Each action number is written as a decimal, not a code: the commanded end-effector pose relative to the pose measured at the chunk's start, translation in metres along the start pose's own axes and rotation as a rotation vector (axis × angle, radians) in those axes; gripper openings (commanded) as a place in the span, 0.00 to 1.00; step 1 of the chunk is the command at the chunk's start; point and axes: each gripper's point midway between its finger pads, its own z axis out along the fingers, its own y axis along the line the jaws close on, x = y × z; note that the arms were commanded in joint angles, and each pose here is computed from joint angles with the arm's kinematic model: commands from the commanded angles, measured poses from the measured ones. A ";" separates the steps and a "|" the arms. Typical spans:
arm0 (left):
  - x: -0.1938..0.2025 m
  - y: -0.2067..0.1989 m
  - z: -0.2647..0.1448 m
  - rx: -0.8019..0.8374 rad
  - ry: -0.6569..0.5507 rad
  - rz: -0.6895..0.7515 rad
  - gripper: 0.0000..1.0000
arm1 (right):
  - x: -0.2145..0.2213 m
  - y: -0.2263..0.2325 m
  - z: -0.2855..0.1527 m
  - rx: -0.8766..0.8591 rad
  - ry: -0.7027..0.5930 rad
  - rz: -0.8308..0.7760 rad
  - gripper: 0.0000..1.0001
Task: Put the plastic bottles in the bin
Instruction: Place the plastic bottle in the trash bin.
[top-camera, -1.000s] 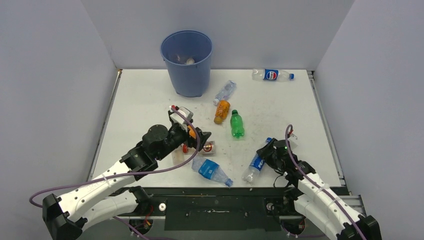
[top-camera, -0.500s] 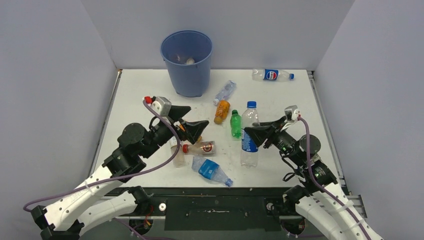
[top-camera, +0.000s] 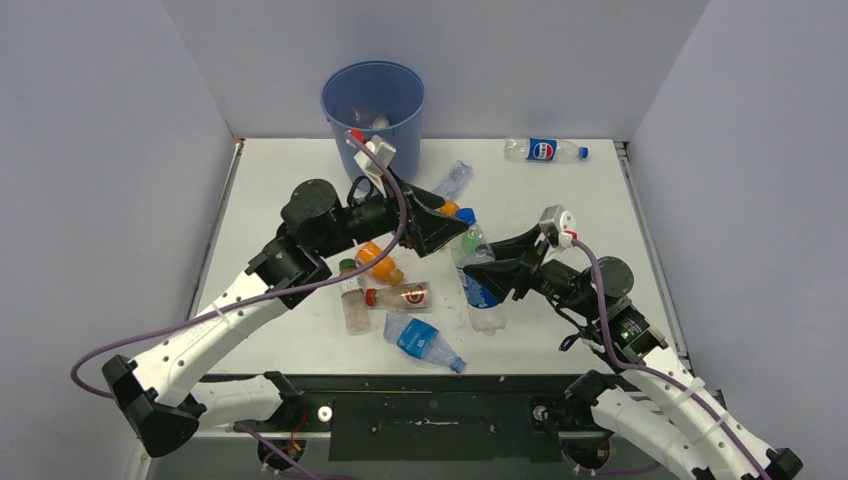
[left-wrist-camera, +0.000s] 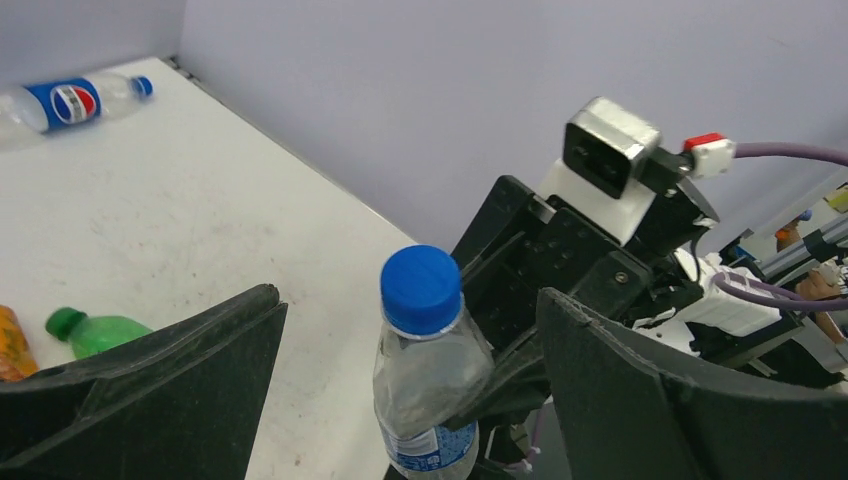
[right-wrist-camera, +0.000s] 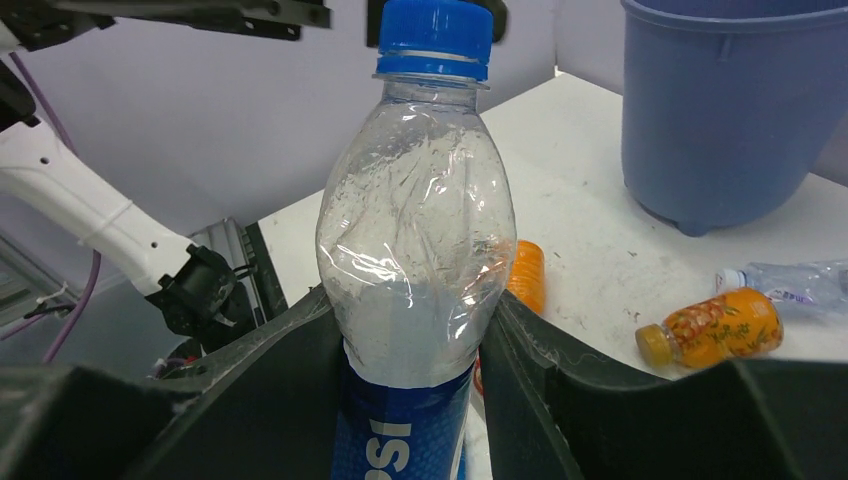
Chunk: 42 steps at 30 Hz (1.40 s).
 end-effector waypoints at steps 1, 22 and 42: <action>-0.015 -0.020 0.006 0.103 -0.005 -0.061 0.97 | -0.039 0.022 0.006 -0.083 -0.111 -0.110 0.21; 0.006 -0.017 0.012 0.154 0.045 -0.096 0.68 | -0.035 0.022 0.018 -0.026 -0.117 -0.118 0.18; -0.003 -0.010 0.007 0.117 -0.032 -0.072 0.62 | -0.029 0.024 0.019 -0.023 -0.118 -0.091 0.17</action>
